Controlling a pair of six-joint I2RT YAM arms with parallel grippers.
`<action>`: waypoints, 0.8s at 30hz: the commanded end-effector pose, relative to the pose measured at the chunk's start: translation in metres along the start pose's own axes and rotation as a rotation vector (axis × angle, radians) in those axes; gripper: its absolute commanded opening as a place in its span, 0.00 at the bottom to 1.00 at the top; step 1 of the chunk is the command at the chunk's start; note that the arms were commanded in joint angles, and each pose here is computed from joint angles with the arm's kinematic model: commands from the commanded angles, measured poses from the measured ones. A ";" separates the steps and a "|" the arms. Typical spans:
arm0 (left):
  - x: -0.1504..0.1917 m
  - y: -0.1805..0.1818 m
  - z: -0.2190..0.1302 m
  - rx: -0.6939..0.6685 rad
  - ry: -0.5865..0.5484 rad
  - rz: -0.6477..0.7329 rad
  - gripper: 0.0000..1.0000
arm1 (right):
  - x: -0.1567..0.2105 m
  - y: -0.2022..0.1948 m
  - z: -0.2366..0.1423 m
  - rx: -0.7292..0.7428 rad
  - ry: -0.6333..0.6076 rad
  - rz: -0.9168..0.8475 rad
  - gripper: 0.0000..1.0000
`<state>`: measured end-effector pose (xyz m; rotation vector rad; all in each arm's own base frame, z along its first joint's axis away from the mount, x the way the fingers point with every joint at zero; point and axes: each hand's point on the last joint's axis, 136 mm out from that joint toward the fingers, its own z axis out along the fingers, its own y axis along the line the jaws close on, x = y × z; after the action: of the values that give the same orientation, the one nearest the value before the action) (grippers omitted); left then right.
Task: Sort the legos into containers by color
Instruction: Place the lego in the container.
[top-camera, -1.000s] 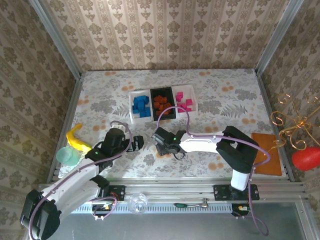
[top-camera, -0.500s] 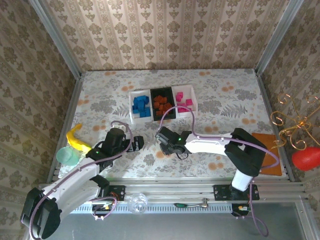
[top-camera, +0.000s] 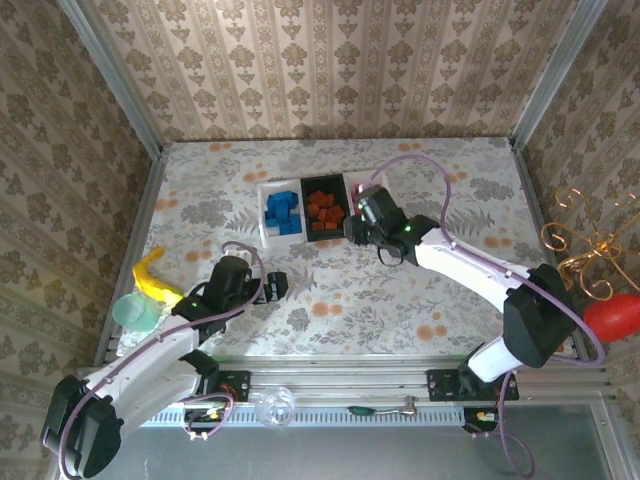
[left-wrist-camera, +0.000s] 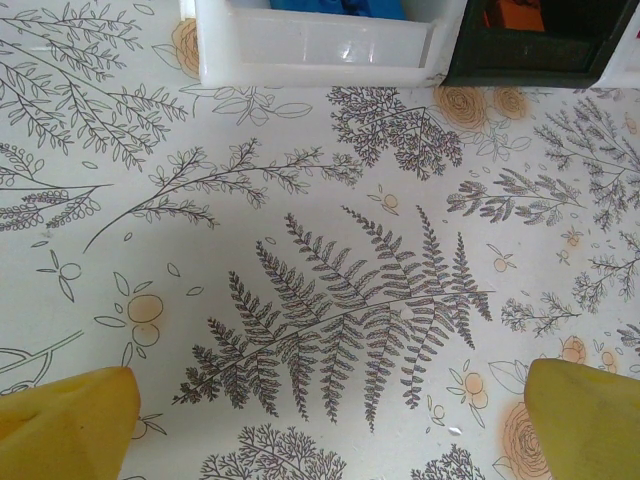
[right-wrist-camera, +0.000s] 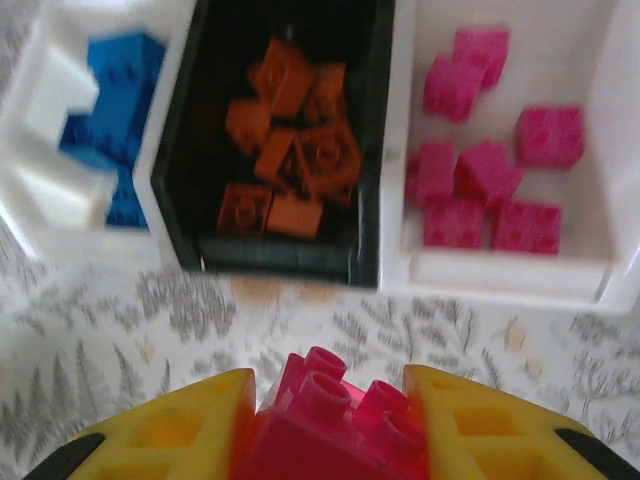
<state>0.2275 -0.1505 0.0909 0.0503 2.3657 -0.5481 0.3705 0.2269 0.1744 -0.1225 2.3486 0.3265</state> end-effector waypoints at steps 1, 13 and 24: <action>-0.007 -0.003 0.000 0.011 -0.015 -0.036 1.00 | -0.027 -0.004 0.017 -0.004 -0.020 0.028 0.27; -0.006 -0.007 -0.001 0.026 -0.003 -0.040 1.00 | -0.041 -0.063 0.115 0.217 0.094 0.116 0.27; -0.006 -0.007 -0.001 0.024 -0.003 -0.035 1.00 | -0.046 -0.085 0.124 0.315 0.096 0.139 0.63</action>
<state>0.2271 -0.1524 0.0887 0.0336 2.3781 -0.5648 0.5050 0.1857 0.1096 0.1624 2.4548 0.0925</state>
